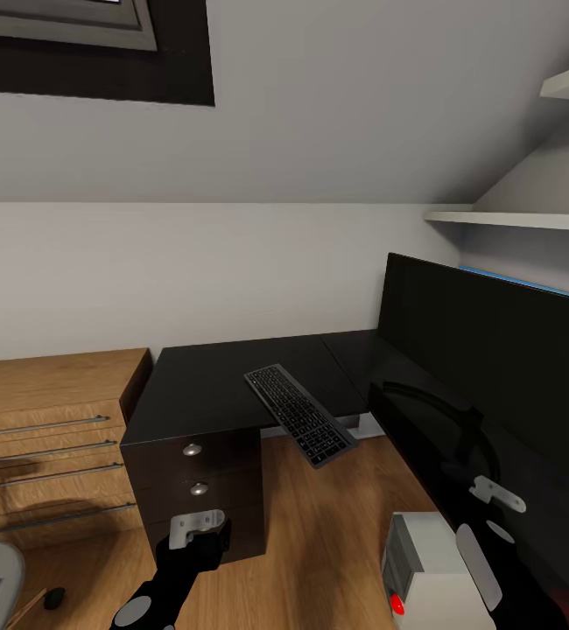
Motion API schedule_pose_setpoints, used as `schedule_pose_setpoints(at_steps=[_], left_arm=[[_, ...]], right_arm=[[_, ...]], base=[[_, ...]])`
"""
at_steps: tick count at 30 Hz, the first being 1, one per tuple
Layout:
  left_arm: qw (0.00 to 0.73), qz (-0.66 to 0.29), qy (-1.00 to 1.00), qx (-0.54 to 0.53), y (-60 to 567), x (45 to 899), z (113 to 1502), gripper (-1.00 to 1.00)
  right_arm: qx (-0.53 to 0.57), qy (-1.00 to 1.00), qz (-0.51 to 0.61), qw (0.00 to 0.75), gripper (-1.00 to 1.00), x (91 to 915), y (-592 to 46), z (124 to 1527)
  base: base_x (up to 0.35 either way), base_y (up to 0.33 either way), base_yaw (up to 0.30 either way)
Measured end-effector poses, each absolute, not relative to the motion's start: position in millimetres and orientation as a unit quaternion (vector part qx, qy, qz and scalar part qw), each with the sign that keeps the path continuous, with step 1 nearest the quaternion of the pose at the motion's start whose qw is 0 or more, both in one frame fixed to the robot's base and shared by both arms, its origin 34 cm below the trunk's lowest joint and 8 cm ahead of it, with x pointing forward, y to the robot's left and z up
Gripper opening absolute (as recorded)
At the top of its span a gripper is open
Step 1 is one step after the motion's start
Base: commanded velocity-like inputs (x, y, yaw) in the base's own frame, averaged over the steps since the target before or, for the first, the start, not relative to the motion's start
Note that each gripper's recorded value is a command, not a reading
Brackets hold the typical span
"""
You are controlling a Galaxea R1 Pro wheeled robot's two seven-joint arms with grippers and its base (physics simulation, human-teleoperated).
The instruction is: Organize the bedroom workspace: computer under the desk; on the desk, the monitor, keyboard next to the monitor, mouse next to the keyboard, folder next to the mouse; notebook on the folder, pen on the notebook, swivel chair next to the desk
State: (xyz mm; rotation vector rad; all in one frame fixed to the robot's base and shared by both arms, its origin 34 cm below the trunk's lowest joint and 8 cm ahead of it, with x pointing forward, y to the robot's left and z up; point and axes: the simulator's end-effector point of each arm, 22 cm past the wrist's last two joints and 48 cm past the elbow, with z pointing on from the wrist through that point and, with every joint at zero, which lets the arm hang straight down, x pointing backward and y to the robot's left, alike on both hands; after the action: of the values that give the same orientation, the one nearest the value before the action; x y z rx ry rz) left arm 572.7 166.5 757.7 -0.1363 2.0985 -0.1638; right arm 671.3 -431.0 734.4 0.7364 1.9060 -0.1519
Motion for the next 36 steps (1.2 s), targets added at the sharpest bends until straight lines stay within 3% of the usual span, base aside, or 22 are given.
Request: schedule_pose_setpoints(at_steps=[21,29,36], left_arm=[[0.493,-0.068,0.865,-0.056,167,573,770,1.00],[0.493,-0.067,0.865,-0.056,167,574,784,1.00],[0.493,-0.067,0.865,-0.056,167,575,795,1.00]], right_arm=[[0.307,0.793,-0.062,0.523,-1.00,674,-431,750],[0.300,0.769,-0.052,0.563,-1.00,689,-428,809],[0.272,0.791,-0.008,0.548,-1.00,691,-384,847]], base=[[0.000,0.000,0.000],[0.000,0.000,0.000],[0.000,0.000,0.000]])
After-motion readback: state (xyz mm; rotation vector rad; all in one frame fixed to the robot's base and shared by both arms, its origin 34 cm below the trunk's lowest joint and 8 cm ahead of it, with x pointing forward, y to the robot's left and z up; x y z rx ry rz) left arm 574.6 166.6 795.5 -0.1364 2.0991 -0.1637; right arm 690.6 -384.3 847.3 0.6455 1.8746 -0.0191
